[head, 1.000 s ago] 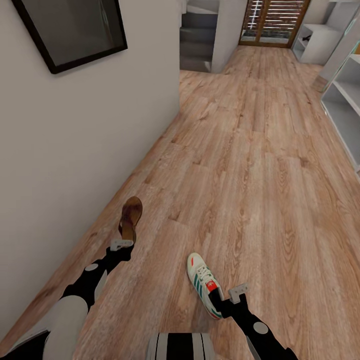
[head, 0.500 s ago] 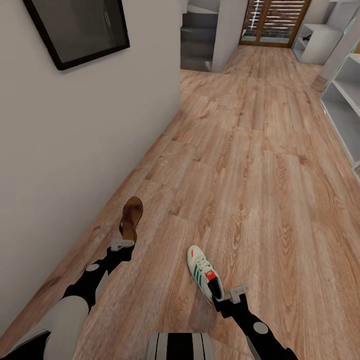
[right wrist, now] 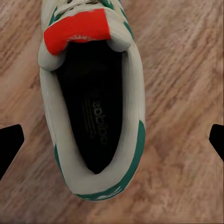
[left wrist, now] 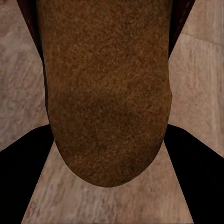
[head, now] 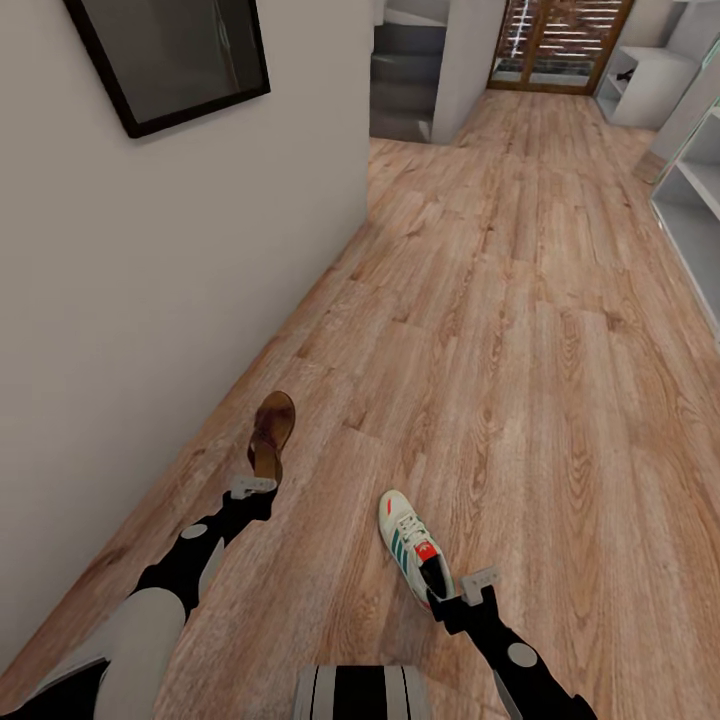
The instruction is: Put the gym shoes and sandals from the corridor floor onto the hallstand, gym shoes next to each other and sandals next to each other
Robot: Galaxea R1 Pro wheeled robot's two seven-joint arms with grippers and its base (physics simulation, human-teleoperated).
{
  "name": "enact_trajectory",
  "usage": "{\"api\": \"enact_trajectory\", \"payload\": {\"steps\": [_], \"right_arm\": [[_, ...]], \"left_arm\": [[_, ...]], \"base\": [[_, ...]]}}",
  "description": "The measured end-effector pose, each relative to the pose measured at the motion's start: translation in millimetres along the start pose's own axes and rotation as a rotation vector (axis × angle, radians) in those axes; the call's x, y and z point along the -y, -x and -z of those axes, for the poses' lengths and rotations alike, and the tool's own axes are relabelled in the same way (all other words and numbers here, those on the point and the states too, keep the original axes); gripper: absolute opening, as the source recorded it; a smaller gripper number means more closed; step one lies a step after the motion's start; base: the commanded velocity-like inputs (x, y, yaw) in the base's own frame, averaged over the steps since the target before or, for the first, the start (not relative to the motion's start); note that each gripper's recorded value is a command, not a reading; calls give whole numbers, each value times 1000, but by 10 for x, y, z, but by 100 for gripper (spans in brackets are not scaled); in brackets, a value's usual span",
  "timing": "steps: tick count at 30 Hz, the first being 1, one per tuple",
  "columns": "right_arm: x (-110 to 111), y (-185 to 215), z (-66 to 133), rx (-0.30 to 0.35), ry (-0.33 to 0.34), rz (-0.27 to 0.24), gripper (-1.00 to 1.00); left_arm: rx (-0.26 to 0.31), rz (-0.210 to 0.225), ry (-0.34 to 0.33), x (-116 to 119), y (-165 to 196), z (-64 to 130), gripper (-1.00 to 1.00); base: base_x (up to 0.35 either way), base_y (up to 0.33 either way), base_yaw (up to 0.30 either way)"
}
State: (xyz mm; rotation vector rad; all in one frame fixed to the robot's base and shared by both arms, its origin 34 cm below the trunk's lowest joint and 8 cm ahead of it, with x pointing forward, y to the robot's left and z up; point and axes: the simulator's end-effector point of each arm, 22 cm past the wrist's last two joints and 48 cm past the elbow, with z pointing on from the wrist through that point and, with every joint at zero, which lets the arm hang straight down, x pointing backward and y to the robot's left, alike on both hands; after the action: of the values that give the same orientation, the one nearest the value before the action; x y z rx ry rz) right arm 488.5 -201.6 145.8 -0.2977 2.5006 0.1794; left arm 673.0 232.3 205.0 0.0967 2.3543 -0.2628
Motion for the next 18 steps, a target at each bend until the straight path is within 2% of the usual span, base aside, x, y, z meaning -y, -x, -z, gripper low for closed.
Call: {"api": "enact_trajectory", "payload": {"steps": [10,14,18], "right_arm": [[105,18,0,3,-50,7,100],[235,21,10,2,-114,29,100],[263,17,14,1,-127,35,100]], "left_arm": [[-5,-3,0,-4,-33,9,-100],[-8,-2,1,-9,-58,17,-100],[-8,-2,2,-19,-64,21,-100]], "base": [[0,0,0],[0,0,0],[0,7,0]]}}
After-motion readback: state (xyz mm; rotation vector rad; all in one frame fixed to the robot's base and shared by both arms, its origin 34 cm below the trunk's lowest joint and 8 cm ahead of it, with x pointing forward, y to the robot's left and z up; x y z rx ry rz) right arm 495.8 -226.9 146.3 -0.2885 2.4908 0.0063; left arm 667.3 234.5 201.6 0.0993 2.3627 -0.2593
